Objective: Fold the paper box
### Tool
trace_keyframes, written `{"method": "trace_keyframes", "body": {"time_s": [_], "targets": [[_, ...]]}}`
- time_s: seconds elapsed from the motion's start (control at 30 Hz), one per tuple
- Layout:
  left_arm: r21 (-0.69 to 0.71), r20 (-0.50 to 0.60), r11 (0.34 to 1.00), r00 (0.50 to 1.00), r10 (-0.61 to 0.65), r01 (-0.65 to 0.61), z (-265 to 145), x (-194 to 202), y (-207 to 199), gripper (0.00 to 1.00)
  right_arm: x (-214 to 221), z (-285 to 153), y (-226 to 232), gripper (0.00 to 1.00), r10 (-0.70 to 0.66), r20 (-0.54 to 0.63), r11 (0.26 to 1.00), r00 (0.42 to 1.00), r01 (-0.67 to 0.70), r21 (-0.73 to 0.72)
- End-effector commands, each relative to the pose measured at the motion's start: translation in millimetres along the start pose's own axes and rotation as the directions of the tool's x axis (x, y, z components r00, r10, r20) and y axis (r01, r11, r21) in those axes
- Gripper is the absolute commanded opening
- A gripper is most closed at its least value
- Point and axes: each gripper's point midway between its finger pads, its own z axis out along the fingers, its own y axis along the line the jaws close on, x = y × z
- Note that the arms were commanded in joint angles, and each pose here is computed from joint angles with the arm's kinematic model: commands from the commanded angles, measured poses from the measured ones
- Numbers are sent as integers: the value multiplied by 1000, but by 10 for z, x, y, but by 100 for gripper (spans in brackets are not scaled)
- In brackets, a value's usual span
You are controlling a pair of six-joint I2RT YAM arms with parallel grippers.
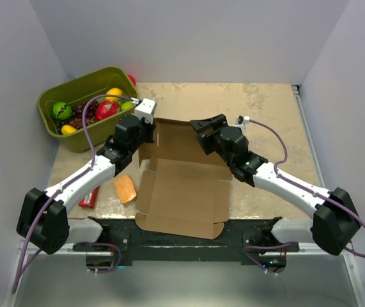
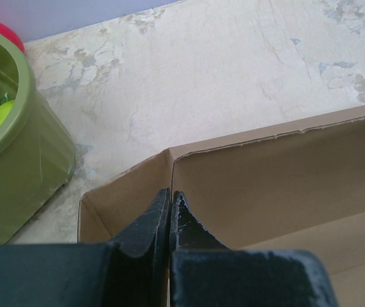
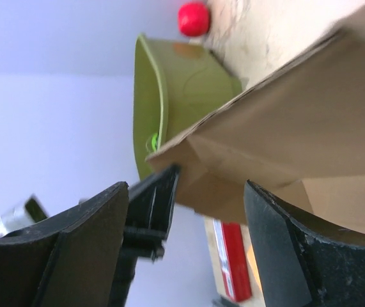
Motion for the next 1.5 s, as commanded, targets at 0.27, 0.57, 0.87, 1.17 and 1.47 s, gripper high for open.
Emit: {"method": "trace_keyframes", "body": {"time_s": [0.27,0.57,0.87,1.17,1.47], "targets": [[60,150,998,988,-24,15,-81,-339,-184,0,-413,265,61,71,132,273,991,953,-130,-25],[82,145,996,989,-32,20,-64,-308,-246,0,-456,294,-114,44,117,310,992,943,-125,6],[153,90,984,991,-103,89,-90,-255,-396,40,-419,297,-306,12,91,303,993,949,-108,39],[189,55,949,962,-266,252,-234,210,-470,52,-410,271,-433,3,56,302,994,952,-80,68],[111,49,959,963,-267,260,-284,499,-311,41,-411,260,-466,3,51,300,994,953,-77,75]]}}
